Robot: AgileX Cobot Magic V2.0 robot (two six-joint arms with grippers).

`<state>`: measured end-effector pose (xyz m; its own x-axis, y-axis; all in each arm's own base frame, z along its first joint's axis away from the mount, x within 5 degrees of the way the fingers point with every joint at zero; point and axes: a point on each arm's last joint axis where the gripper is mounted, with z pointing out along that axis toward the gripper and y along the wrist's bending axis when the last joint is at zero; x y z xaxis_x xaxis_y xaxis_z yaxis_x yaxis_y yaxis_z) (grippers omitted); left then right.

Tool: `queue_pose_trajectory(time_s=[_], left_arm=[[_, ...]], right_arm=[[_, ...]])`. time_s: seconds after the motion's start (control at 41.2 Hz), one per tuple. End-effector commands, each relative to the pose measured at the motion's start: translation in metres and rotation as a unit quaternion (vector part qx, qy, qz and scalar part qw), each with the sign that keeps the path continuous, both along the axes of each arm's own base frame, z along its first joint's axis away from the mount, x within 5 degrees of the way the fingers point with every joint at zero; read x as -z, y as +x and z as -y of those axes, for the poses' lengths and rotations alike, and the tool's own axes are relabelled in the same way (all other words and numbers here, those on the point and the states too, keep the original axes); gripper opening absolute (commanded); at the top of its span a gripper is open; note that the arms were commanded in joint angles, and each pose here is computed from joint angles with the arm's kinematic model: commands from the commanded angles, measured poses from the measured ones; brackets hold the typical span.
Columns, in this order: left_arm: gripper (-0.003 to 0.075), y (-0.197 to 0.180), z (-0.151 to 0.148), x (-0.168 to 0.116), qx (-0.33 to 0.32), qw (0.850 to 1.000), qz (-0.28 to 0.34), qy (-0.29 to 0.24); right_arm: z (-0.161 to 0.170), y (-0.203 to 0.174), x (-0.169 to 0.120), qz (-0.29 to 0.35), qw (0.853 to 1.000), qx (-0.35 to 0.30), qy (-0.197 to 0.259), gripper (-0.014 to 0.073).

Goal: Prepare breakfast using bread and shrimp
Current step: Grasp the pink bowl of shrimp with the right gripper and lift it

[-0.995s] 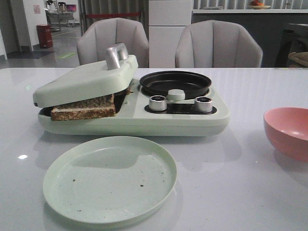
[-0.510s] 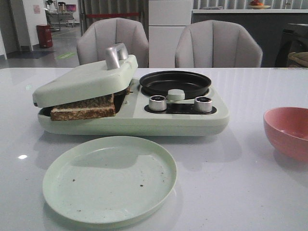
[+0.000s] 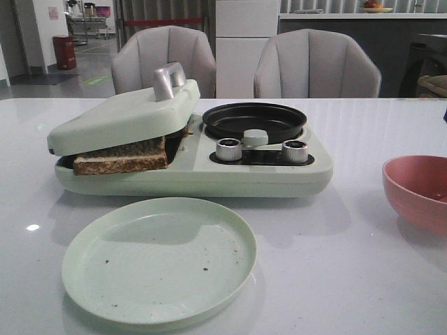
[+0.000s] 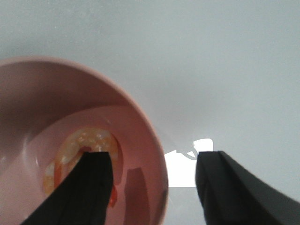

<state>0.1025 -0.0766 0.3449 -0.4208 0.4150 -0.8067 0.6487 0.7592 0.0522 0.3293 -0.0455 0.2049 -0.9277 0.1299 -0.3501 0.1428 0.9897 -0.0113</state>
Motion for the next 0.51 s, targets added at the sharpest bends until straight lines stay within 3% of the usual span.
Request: queue_pose_trajectory(time_s=[0.0,0.485], left_arm=[[0.0101,0.002,0.002,-0.014,-0.001,0.999,0.036,-0.035],[0.0101,0.002,0.002,-0.014,-0.001,0.999,0.036,-0.035]], right_arm=[[0.003,0.009,-0.018,0.06,0.998,-0.001,-0.008,0.0472],[0.004,0.016,-0.002,0.048,0.999,-0.004,-0.01,0.0083]])
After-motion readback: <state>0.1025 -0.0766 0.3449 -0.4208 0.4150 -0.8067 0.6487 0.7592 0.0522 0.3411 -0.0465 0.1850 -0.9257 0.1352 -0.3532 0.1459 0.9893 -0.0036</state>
